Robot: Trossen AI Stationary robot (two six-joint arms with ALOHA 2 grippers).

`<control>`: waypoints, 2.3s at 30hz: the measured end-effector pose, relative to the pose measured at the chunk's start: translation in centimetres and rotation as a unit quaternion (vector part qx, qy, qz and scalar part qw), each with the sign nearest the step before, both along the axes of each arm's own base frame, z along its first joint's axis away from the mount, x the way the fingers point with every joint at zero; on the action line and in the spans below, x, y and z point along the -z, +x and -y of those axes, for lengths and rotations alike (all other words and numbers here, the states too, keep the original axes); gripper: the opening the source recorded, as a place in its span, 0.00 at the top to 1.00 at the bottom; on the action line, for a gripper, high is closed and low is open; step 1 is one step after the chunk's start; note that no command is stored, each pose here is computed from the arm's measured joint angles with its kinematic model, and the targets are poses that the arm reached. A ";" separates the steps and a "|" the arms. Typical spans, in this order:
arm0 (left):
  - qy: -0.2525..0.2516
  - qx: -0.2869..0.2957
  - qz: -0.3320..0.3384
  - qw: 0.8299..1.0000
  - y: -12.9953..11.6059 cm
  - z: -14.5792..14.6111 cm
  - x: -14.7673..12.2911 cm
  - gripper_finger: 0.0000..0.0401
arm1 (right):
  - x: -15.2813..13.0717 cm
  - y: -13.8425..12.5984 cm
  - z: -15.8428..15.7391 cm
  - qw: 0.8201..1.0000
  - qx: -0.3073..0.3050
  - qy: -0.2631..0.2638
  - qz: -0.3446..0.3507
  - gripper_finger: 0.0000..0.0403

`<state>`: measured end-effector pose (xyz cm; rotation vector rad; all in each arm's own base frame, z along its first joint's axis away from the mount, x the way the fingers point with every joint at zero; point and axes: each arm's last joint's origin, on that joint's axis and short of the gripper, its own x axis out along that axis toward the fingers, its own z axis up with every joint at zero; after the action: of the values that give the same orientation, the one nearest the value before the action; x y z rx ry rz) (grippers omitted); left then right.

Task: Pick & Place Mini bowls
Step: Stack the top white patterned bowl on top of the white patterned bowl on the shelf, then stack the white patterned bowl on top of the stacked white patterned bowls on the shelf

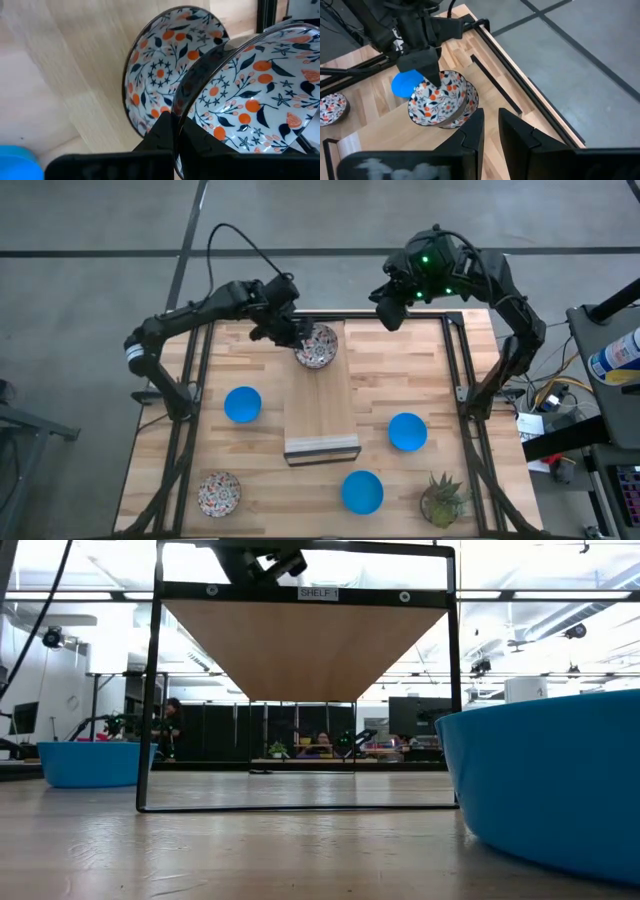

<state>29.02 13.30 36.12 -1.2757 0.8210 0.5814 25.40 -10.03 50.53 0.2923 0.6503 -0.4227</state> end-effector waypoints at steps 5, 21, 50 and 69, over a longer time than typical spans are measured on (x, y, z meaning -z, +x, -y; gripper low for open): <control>0.014 -0.009 -0.035 0.999 0.5 -0.3 0.7 0.99 | -0.1 -0.2 -0.1 1.000 -0.002 -0.003 0.000 0.87; 0.020 -0.014 -0.060 0.998 0.8 -0.5 1.4 0.98 | -0.1 -0.3 -0.1 1.000 -0.005 -0.004 -0.005 0.87; 0.016 0.011 -0.046 0.999 1.2 -0.6 1.0 0.76 | -0.1 -0.2 -0.2 1.000 -0.007 -0.003 -0.003 0.87; 0.028 0.021 -0.071 0.997 0.3 -0.2 -0.3 0.74 | -0.1 -0.2 -0.2 1.000 -0.006 -0.001 -0.003 0.87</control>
<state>29.35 13.50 36.42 -1.1722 0.9411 0.6629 25.22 -9.79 50.58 0.2849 0.6567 -0.4126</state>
